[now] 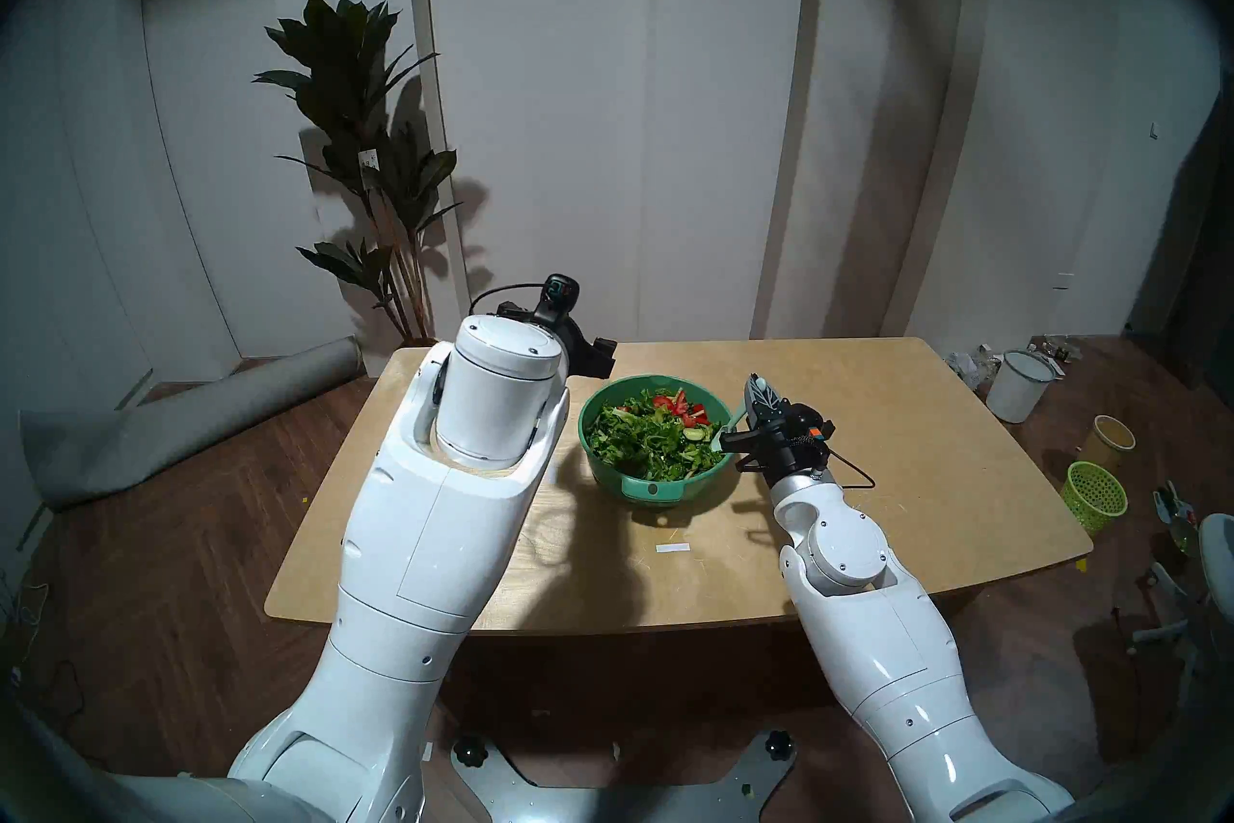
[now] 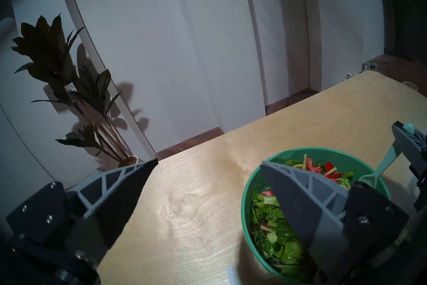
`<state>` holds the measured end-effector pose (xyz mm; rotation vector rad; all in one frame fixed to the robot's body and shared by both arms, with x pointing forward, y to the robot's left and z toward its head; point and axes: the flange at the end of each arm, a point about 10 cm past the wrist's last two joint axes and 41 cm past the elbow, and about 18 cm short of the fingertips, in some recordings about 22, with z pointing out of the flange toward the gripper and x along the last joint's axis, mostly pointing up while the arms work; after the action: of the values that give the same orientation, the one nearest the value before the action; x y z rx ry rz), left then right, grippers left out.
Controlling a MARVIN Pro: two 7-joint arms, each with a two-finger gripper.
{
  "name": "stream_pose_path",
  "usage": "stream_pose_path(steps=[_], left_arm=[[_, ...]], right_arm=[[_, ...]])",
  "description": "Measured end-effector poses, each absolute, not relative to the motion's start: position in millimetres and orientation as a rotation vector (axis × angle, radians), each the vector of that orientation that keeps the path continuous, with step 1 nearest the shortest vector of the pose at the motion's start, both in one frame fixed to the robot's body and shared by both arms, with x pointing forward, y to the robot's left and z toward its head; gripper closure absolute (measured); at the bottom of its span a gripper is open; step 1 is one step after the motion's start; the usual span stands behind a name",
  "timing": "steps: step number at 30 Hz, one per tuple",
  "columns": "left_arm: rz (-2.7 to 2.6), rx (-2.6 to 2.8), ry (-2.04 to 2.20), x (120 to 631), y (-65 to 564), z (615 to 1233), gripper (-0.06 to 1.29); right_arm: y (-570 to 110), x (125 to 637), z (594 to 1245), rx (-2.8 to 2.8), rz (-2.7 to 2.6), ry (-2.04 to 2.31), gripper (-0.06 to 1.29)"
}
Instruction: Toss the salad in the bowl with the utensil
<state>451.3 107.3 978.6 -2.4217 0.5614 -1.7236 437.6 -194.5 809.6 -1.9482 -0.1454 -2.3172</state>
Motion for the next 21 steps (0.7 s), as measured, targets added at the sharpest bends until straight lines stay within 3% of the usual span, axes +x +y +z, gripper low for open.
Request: stream_pose_path(steps=[21], left_arm=[[-1.567,-2.494,0.634,485.4,119.3,950.9,0.0]], right_arm=[[-190.1,437.1,804.2,-1.966,-2.314,-0.198,1.26]])
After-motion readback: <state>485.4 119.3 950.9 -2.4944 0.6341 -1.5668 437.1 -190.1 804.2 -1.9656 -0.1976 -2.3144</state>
